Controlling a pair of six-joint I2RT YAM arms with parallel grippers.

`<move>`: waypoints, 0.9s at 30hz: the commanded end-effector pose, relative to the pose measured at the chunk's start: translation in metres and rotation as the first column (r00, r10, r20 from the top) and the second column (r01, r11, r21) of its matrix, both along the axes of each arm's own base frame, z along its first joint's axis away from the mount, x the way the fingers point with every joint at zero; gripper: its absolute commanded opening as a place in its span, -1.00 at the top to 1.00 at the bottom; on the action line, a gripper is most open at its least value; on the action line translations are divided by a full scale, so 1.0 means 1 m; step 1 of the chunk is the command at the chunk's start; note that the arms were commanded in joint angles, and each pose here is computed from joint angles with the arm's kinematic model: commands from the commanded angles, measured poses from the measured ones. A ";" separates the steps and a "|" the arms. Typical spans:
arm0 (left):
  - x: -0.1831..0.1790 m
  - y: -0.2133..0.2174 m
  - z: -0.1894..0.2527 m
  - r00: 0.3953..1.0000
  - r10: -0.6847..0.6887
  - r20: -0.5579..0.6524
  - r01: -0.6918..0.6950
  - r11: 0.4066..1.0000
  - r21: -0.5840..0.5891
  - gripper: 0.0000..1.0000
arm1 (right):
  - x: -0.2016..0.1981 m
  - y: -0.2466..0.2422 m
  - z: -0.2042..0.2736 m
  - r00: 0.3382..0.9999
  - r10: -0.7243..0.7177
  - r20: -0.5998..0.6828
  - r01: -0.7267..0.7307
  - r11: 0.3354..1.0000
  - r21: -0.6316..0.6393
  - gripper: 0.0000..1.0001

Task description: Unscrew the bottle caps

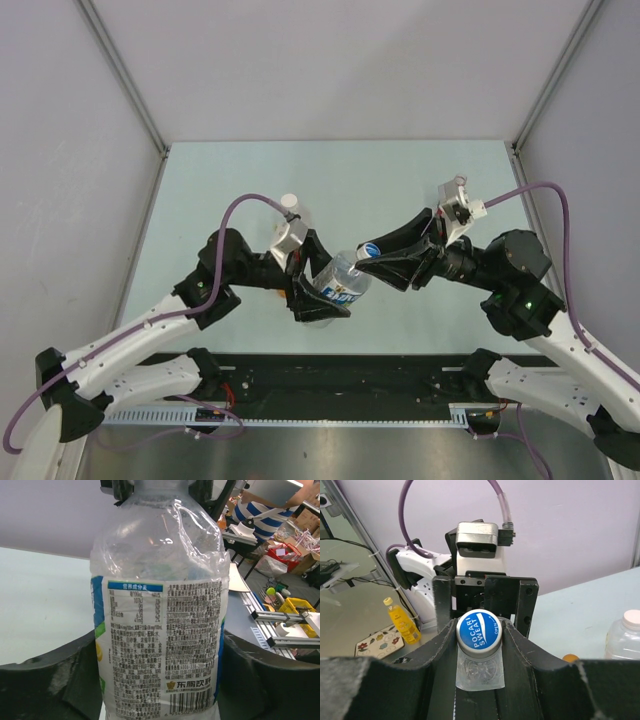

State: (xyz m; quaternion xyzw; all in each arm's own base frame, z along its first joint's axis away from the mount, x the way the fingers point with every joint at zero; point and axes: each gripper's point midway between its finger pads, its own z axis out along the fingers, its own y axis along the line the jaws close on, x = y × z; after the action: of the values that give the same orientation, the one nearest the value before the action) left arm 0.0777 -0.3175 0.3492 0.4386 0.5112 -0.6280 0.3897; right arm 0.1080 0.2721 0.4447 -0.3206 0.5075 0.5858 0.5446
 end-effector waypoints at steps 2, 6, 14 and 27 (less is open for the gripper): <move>-0.001 0.000 0.000 0.999 0.002 0.040 -0.001 1.000 -0.022 -0.33 | -0.005 -0.008 0.023 0.998 -0.017 0.053 0.013 0.997 0.075 1.00; -0.001 0.001 -0.002 0.999 0.006 0.050 -0.005 1.000 -0.020 -0.10 | -0.006 -0.009 0.022 0.999 -0.018 0.045 0.015 0.997 0.073 1.00; 0.006 0.003 -0.001 0.995 0.053 0.086 -0.053 0.999 0.000 0.11 | -0.004 -0.026 0.041 0.996 -0.094 0.012 0.091 0.987 0.131 -0.56; 0.082 0.014 -0.011 0.835 0.515 0.194 -0.531 0.846 0.042 0.99 | 0.074 -0.077 0.035 0.778 -0.545 -0.311 0.583 0.812 0.036 -0.75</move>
State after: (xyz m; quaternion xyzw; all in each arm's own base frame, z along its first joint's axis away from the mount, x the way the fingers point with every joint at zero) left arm 0.1219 -0.3138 0.3193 0.4074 0.5832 -0.5242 0.4682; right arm 0.1415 0.2140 0.4998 -0.1386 0.5391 0.5345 0.6360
